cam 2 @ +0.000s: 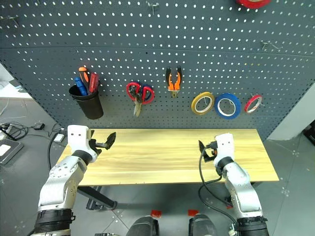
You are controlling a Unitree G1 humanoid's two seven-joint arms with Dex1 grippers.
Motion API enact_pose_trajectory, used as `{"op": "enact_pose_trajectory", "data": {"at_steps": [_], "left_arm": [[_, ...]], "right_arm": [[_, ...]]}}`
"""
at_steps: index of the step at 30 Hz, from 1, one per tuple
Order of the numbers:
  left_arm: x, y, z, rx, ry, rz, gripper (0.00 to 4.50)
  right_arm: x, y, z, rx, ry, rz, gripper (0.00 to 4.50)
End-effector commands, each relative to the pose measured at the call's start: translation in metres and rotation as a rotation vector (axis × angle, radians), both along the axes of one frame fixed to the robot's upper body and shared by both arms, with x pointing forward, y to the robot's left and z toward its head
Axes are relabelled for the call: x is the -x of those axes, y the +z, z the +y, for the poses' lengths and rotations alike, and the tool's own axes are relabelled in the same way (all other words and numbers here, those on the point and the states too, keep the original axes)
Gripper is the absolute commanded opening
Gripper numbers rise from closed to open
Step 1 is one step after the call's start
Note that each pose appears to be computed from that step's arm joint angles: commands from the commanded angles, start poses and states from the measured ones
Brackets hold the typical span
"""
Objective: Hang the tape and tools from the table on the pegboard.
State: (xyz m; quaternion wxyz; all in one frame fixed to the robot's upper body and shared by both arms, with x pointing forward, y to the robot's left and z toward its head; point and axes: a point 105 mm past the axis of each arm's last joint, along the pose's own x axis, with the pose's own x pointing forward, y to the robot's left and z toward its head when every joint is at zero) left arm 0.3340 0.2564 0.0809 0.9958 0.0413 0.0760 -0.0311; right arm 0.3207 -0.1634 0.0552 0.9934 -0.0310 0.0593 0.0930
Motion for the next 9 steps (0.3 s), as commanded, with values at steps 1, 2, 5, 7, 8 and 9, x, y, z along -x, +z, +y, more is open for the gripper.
{"op": "enact_pose_trajectory", "data": {"at_steps": [1, 2, 5, 7, 8, 9], "left_arm": [[-0.004, 0.002, -0.002, -0.02, -0.004, -0.031, 4.46], [-0.003, 0.0, -0.002, -0.024, -0.005, -0.031, 4.46], [-0.003, -0.004, 0.0, -0.027, 0.011, -0.031, 4.46], [-0.003, -0.004, 0.003, -0.039, 0.025, -0.037, 4.46], [-0.003, -0.005, 0.004, -0.039, 0.029, -0.04, 4.46], [-0.003, -0.007, 0.005, -0.05, 0.034, -0.036, 4.46]], "right_arm": [[-0.004, 0.001, -0.026, -0.032, -0.086, -0.037, 4.5], [-0.005, -0.001, -0.031, -0.04, -0.096, -0.034, 4.5], [-0.007, -0.003, -0.043, -0.039, -0.115, -0.035, 4.5], [-0.009, -0.004, -0.047, -0.03, -0.121, -0.032, 4.5], [-0.01, -0.005, -0.047, -0.028, -0.119, -0.033, 4.5], [-0.01, -0.005, -0.047, -0.027, -0.117, -0.034, 4.5]]}}
